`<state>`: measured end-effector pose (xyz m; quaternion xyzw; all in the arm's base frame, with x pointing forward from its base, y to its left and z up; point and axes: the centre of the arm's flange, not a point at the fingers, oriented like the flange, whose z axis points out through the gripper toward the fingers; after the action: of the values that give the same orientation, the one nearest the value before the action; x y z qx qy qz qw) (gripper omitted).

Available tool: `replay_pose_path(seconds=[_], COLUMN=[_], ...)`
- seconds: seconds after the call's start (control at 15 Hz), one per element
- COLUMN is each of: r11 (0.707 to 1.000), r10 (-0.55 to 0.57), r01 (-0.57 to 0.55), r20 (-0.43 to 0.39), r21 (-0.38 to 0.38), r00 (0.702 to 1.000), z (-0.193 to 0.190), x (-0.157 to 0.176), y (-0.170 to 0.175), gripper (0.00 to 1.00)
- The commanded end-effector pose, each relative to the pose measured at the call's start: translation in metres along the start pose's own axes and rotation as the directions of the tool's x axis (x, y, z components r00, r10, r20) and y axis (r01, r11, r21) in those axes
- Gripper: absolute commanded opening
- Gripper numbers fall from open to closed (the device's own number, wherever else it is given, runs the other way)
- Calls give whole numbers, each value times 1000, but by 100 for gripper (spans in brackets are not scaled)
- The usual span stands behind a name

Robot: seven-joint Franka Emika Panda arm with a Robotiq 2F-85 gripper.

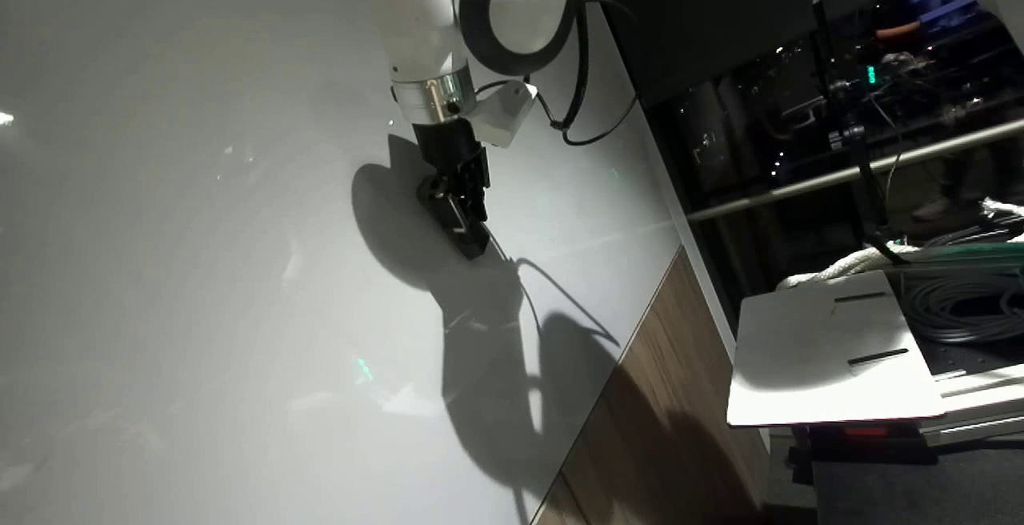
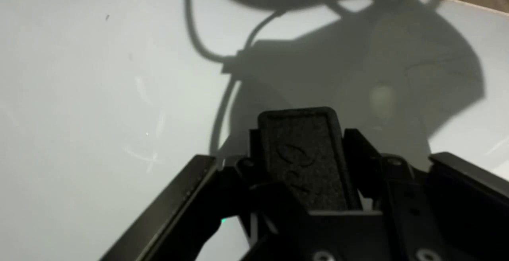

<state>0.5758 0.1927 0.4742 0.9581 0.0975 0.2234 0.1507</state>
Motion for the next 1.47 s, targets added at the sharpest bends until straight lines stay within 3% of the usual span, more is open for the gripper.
replay_pose_path(seconds=[0.0,0.33,0.53,0.87,1.4], r11=[1000,996,996,999,997], r10=[28,81,93,51,-73], r01=[-27,-78,-91,-49,72], r20=[59,98,110,114,142], r21=[-9,-35,-27,-16,16], r00=[998,992,990,992,987], z=[-1,-8,-3,1,-3], x=[28,34,36,51,91], y=[39,75,74,21,-106], gripper=[28,28,28,28,28])
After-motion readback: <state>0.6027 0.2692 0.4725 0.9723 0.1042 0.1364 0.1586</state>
